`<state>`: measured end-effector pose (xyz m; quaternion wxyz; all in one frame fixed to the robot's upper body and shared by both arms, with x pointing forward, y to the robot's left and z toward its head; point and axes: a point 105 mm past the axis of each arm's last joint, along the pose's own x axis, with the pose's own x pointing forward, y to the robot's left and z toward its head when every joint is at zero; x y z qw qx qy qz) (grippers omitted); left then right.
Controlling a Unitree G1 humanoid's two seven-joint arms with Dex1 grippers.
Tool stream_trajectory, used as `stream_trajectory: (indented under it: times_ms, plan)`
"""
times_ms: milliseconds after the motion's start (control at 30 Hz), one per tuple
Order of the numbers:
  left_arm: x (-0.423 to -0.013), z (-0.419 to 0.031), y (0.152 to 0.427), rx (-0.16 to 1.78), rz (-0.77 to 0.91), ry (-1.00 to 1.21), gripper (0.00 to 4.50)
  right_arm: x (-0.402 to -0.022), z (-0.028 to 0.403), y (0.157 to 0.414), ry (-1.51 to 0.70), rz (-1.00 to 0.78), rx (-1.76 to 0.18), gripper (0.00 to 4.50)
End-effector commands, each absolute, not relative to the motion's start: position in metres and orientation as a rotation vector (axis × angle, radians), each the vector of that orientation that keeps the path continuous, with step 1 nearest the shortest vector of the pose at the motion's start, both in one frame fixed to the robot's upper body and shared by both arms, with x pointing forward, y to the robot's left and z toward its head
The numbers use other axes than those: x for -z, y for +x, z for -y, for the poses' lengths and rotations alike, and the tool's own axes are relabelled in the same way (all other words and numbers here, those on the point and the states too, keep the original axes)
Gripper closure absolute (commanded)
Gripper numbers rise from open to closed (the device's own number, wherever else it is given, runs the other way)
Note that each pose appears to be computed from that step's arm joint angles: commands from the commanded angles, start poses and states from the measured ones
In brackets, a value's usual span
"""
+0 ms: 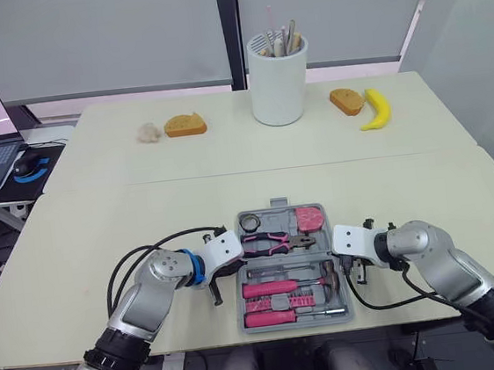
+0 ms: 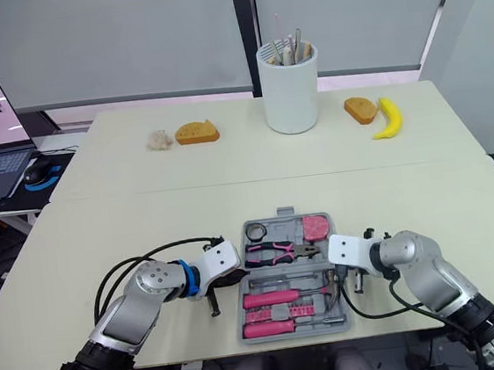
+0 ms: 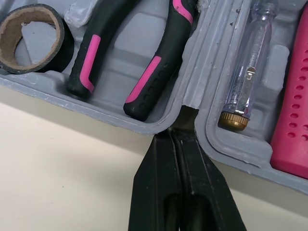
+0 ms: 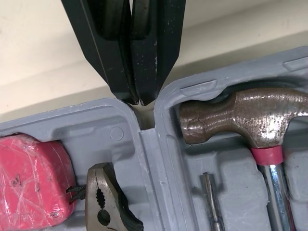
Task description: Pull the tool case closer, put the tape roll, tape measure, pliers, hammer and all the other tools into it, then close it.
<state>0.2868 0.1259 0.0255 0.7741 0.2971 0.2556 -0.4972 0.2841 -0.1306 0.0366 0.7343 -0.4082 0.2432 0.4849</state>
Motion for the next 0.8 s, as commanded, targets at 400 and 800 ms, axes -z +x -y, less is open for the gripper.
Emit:
stream_trajectory:
  times_ms: [400,800]
  plan:
    - [-0.008,-0.099,0.257,1.23,-0.572,0.614,4.5,-0.032,0.11,0.263,-0.861,-0.519,-1.162,4.49]
    - [-0.009,-0.104,0.264,1.205,-0.581,0.615,4.5,-0.033,0.114,0.271,-0.858,-0.518,-1.135,4.49]
